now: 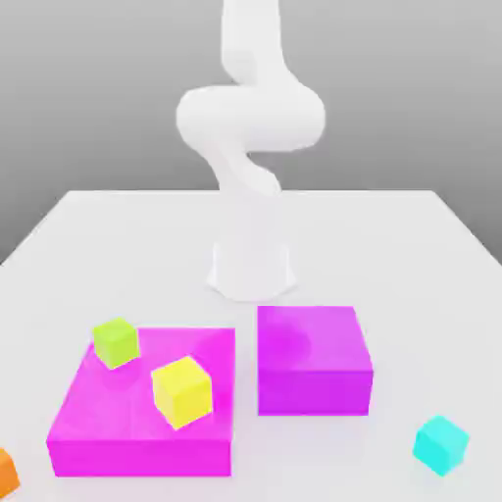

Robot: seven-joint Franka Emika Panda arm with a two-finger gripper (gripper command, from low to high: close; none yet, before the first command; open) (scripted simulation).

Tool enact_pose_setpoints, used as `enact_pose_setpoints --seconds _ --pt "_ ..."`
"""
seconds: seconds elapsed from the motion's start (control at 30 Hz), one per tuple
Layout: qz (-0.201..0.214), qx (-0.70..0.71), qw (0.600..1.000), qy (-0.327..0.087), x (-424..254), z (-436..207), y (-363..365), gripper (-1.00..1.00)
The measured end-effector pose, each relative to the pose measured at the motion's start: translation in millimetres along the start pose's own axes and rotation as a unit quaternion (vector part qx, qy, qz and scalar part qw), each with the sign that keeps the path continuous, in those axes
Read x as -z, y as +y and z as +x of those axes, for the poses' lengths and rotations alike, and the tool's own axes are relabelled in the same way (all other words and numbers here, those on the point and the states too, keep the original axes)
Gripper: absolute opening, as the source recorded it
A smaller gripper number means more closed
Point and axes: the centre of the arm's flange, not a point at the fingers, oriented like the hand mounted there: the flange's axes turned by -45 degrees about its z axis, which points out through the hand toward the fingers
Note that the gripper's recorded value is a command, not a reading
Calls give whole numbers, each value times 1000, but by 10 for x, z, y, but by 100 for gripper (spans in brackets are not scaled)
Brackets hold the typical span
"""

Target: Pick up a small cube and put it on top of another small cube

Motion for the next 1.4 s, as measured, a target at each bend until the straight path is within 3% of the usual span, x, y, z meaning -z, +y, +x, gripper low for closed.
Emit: enact_pose_setpoints --seconds 0.43,0.87,1.03,1.07,1.4 --pt "31 138 975 -168 -2317 -674 -1114 0" --pt "108 269 902 -318 -3818 -2516 -2213 0" --pt "121 283 890 -336 -4265 -3088 -2347 0" --pt "121 283 890 -337 -4360 -3184 -2350 -100" --pt "121 283 890 -337 -4155 -2996 -2348 -100"
